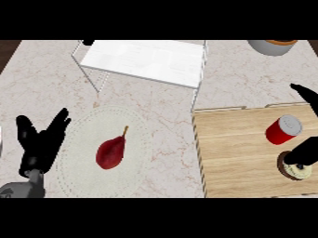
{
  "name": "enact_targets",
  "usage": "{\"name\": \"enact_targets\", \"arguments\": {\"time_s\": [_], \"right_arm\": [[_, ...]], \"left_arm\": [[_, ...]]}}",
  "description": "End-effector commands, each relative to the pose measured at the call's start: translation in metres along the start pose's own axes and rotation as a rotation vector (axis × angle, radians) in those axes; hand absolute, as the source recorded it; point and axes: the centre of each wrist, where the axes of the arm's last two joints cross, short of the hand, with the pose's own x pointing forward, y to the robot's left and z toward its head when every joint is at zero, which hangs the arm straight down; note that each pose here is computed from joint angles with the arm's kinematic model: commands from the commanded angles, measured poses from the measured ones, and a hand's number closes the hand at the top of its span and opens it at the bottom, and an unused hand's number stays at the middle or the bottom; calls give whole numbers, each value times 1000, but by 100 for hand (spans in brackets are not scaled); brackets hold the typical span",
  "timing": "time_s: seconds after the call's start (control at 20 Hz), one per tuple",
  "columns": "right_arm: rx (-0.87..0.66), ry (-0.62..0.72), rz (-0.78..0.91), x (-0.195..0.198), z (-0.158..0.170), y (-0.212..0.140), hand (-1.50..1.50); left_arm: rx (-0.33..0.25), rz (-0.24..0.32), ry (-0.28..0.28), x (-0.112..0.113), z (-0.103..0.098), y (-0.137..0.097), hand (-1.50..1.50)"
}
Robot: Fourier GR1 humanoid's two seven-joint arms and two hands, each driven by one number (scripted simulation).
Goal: Pick the can from the tray and place it in the tiered shelf
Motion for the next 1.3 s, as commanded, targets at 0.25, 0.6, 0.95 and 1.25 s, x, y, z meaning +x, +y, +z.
{"name": "enact_targets", "arguments": {"time_s": [0.25, 0.6, 0.95, 1.25], "right_arm": [[6, 46, 46, -8, -18, 18, -150], [-53, 72, 99, -31, -44, 32, -150], [-76, 31, 27, -5, -61, 42, -150], [-73, -3, 51, -31, -65, 65, -150]], "left_arm": [[-2, 18, 23, -19, 1, 4, 0], [-15, -3, 22, -17, 5, -10, 0], [-24, 3, 9, -17, -1, -9, 0], [-3, 8, 30, 4, 12, -8, 0]]}}
